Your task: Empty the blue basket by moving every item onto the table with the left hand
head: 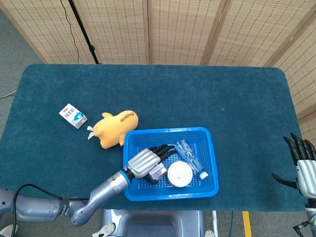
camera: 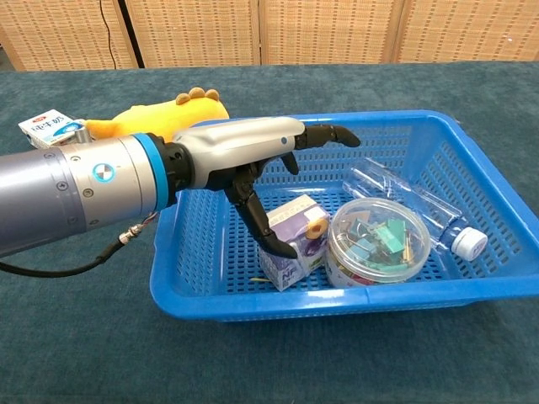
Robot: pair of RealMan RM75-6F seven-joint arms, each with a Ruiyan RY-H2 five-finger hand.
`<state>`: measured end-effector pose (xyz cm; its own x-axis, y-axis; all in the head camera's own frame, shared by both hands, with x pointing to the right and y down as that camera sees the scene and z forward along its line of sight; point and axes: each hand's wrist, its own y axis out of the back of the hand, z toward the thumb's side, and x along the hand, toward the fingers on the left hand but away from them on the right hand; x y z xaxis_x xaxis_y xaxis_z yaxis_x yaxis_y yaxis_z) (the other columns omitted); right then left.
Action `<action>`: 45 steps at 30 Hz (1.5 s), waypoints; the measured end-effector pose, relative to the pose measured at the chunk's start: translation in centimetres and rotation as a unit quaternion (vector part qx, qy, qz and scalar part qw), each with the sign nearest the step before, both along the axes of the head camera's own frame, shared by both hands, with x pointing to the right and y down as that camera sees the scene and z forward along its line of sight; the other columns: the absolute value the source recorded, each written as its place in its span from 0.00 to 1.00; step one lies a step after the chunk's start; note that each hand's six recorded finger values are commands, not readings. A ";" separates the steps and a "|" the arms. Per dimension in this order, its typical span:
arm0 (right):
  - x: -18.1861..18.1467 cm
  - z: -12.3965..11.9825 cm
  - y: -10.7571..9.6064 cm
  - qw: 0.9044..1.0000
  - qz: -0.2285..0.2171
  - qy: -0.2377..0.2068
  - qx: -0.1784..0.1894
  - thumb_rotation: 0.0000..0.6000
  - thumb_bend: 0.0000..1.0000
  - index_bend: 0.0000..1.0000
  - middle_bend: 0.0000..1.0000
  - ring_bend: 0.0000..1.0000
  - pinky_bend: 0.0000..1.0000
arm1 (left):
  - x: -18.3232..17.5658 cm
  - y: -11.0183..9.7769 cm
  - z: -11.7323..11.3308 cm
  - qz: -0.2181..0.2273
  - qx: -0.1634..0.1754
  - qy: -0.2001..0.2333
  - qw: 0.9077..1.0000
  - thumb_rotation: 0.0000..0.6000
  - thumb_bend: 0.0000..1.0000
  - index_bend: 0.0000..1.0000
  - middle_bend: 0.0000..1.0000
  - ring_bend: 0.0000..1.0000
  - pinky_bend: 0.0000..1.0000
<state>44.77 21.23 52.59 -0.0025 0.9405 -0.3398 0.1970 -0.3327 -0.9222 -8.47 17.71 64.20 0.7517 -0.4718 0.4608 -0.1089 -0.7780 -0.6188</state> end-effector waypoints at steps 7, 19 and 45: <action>-0.1 -0.1 0.1 1.000 0.000 -0.001 0.001 1.00 0.00 0.00 0.00 0.00 0.00 | -0.9 0.6 1.0 -0.005 0.005 -0.017 1.000 1.00 0.05 0.00 0.00 0.16 0.41; -0.1 -0.1 0.1 1.000 -0.001 -0.003 -0.001 1.00 0.00 0.00 0.00 0.00 0.00 | -1.0 0.8 1.0 -0.014 0.018 -0.016 1.000 1.00 0.30 0.58 0.44 0.51 0.68; -0.1 -0.2 0.1 1.000 -0.001 -0.006 -0.001 1.00 0.00 0.00 0.00 0.00 0.00 | -2.7 -4.2 -6.9 -0.079 0.097 0.060 0.990 1.00 0.42 0.66 0.51 0.57 0.70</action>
